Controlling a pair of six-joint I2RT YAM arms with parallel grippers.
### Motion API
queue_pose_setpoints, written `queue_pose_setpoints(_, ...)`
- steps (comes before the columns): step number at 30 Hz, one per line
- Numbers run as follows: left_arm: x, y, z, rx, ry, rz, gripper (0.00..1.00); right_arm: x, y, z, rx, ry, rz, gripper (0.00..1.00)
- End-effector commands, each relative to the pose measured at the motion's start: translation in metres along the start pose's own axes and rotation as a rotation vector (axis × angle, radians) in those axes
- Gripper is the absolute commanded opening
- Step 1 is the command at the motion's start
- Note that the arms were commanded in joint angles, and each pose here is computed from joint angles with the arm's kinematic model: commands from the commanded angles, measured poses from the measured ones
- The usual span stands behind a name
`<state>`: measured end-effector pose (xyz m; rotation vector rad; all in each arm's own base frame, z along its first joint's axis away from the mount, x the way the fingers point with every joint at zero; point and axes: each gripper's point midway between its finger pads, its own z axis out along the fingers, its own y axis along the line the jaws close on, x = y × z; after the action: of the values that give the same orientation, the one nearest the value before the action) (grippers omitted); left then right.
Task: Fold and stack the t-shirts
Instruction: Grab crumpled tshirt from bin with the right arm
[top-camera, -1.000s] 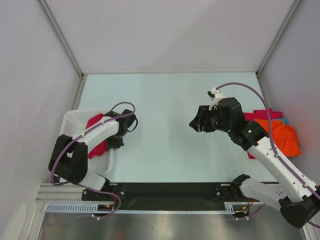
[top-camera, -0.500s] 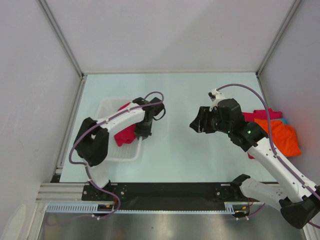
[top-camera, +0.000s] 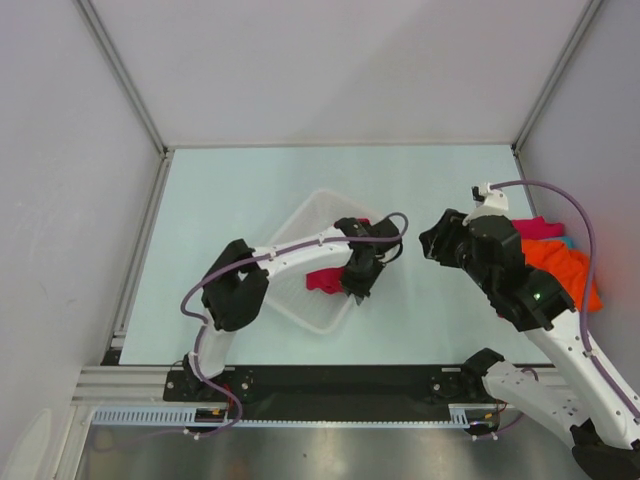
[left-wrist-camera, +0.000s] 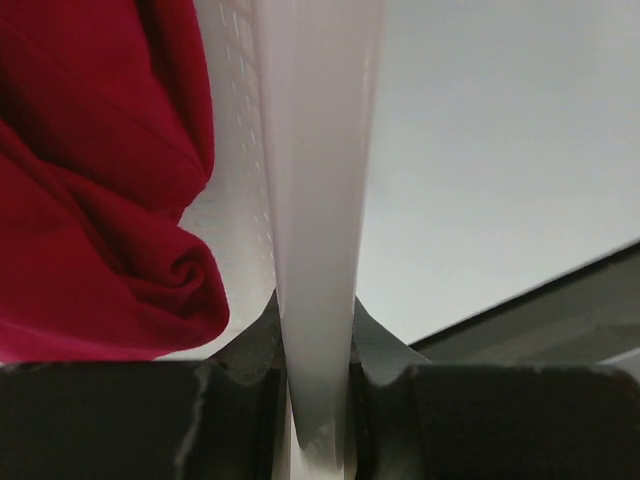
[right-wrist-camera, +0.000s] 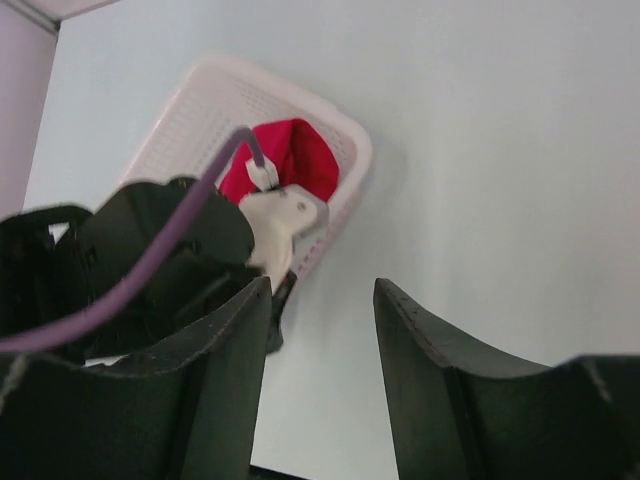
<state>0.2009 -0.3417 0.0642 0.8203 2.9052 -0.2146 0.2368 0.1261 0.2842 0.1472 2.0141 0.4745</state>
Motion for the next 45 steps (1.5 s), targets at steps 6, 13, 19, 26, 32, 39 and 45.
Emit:
queue_pose_setpoints(6,0.022,-0.138,-0.003,0.523,0.004,0.256,0.09,-0.017,-0.018,-0.006,0.103,-0.086,0.056,0.51)
queue_pose_setpoints(13,0.021,-0.132,-0.007,0.483,-0.052,0.282,0.41,-0.011,-0.015,0.002,0.102,-0.062,0.071,0.5)
queue_pose_setpoints(19,-0.001,-0.117,-0.016,0.371,-0.162,0.27,0.99,-0.008,-0.015,0.005,0.107,-0.05,0.074,0.5)
queue_pose_setpoints(26,-0.024,-0.104,-0.035,0.278,-0.274,0.249,1.0,-0.009,-0.016,0.003,0.115,-0.059,0.089,0.5)
queue_pose_setpoints(32,-0.037,-0.08,-0.051,0.144,-0.358,0.18,1.0,-0.013,-0.017,-0.003,0.115,-0.084,0.104,0.5)
queue_pose_setpoints(39,-0.055,-0.023,-0.092,-0.114,-0.552,0.048,1.0,-0.019,-0.011,0.0,0.095,-0.1,0.105,0.5)
queue_pose_setpoints(45,-0.051,0.012,-0.122,-0.204,-0.657,-0.022,1.0,-0.014,-0.003,0.006,0.088,-0.083,0.096,0.49)
